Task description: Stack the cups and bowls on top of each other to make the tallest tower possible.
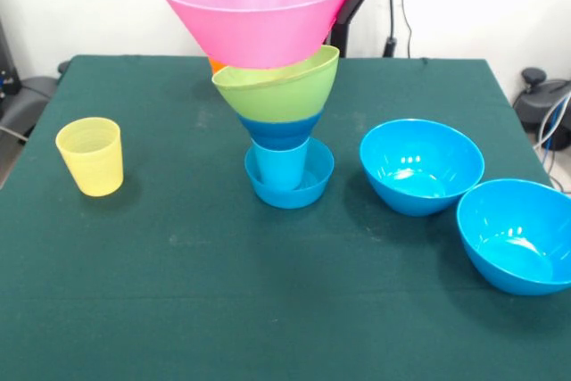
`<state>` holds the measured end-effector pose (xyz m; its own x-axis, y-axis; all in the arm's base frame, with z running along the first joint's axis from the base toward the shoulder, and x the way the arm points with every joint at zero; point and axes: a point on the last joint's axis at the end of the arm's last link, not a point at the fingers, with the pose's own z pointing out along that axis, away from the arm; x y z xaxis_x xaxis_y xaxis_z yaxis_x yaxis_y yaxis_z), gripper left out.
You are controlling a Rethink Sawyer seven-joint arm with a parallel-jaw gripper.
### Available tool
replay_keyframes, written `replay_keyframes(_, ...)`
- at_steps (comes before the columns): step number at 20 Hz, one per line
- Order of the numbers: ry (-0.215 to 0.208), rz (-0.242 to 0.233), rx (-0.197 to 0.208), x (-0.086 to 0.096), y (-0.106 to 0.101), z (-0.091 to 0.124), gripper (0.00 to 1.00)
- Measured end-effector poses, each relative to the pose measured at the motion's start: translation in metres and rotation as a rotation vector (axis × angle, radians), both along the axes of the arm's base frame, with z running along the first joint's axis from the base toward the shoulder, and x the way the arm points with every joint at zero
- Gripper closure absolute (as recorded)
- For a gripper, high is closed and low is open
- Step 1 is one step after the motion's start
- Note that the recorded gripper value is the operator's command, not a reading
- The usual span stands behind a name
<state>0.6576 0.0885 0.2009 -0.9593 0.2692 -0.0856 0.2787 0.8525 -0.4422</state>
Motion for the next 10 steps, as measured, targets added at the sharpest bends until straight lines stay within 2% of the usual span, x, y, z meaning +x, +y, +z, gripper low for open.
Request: replay_keyframes(10, -0.009, 0.008, -0.002, -0.0003, 0.0030, -0.0104, 1.00)
